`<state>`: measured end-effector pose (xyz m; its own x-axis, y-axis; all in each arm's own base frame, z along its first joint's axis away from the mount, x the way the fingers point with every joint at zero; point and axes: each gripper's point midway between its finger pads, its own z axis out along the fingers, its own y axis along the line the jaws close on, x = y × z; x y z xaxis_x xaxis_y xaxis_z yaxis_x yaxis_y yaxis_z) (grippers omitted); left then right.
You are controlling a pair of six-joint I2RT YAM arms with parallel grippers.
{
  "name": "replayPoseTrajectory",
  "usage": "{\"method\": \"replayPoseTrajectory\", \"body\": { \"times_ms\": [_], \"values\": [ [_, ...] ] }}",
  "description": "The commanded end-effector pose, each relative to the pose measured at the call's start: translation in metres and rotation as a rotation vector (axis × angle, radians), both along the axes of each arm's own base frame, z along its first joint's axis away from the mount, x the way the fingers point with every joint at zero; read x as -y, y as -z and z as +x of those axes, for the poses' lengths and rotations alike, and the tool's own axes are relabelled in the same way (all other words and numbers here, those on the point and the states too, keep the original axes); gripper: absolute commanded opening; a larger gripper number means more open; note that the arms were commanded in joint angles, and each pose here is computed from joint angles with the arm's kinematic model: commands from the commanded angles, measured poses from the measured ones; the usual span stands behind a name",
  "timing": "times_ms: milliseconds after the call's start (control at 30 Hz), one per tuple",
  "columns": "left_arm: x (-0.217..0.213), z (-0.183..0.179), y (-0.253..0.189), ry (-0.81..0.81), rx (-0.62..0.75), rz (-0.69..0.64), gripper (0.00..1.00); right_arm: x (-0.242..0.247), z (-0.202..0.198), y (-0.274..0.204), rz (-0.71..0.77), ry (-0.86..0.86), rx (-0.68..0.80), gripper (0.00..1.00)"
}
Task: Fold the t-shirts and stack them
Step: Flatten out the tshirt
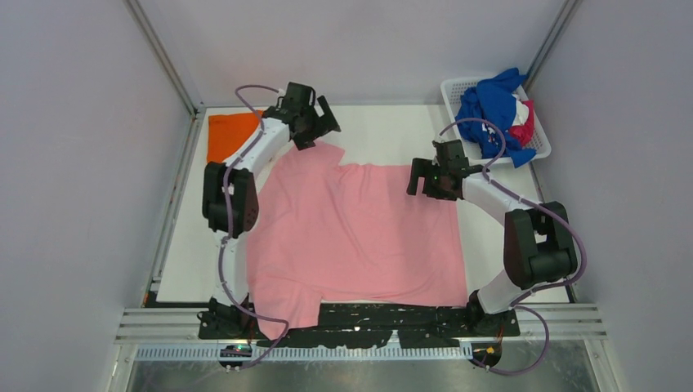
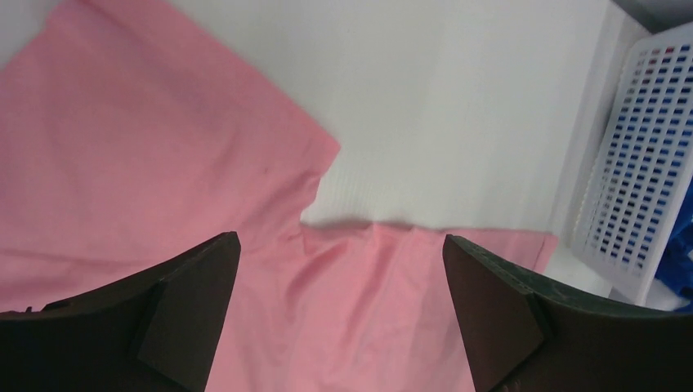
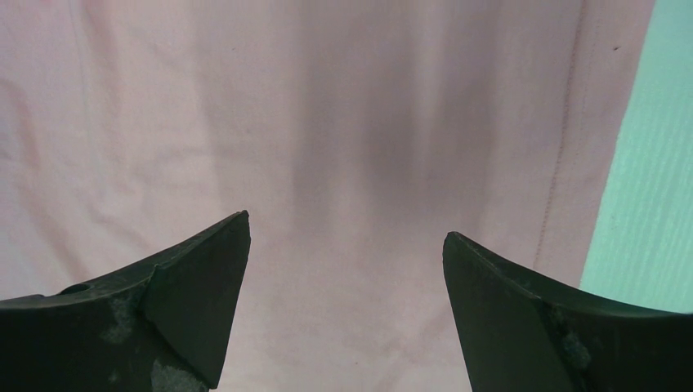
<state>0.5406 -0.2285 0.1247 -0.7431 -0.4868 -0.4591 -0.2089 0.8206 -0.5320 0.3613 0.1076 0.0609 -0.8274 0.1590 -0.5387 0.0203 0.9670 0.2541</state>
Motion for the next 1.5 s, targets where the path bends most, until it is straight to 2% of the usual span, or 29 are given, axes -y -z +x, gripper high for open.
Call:
{"method": "replayPoseTrajectory", "body": {
  "times_ms": [0, 100, 200, 367, 867, 1033, 1233, 1467],
  "values": [
    [-0.030, -0.058, -0.036, 0.100, 0.016, 0.133, 1.00, 0.007, 0.013, -0.037, -0.007, 0.051, 0.088, 0.95],
    [-0.041, -0.109, -0.006, 0.151, -0.092, 0.149, 1.00, 0.003, 0.007, -0.034, 0.025, 0.056, 0.063, 0.95],
    [-0.053, -0.144, 0.017, 0.160, -0.157, 0.169, 1.00, 0.003, -0.003, -0.023, 0.032, 0.069, 0.019, 0.95],
    [-0.065, -0.161, 0.044, 0.132, -0.218, 0.201, 1.00, 0.003, -0.013, 0.003, 0.022, 0.067, -0.072, 0.95],
    [-0.065, -0.118, 0.089, 0.039, -0.382, 0.112, 1.00, 0.004, 0.014, 0.033, -0.009, 0.112, -0.143, 0.95],
    [-0.067, -0.094, 0.093, -0.010, -0.424, 0.103, 1.00, 0.012, 0.039, 0.031, -0.008, 0.154, -0.133, 0.95],
    [-0.066, -0.067, 0.092, -0.055, -0.442, 0.020, 1.00, 0.017, 0.073, 0.032, 0.000, 0.170, -0.134, 0.95],
    [-0.061, -0.030, 0.084, -0.105, -0.411, -0.035, 1.00, 0.027, 0.115, 0.026, 0.006, 0.188, -0.100, 0.95]
  ]
}}
